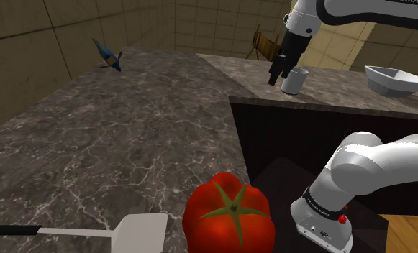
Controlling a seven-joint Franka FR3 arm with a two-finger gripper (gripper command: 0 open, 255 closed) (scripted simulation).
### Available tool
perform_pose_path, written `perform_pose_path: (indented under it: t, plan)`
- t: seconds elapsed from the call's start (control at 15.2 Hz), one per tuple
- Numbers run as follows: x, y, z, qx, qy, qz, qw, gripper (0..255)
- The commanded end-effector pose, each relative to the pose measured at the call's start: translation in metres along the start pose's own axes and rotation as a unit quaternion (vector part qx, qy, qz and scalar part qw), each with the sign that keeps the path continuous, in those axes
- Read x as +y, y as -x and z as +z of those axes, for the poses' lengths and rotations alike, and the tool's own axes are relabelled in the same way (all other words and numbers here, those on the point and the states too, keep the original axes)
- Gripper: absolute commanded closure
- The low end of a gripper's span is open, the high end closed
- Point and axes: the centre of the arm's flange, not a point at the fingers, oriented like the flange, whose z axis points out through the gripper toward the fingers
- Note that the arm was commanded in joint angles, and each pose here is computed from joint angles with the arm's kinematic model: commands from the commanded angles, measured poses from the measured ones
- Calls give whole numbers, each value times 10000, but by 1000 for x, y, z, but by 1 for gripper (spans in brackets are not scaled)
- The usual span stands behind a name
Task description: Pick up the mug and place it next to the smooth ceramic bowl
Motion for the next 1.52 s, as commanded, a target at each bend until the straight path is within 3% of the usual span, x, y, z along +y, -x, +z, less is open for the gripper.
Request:
perform_pose_path:
  t: [0.0, 0.86, 1.45]
  plan:
    - [0, 0, 0, 0, 0, 0, 10000, 0]
    - [173, -3, 2, 170, -64, 170, 9997, 0]
    - [175, -4, 42, 172, -65, 172, 9997, 0]
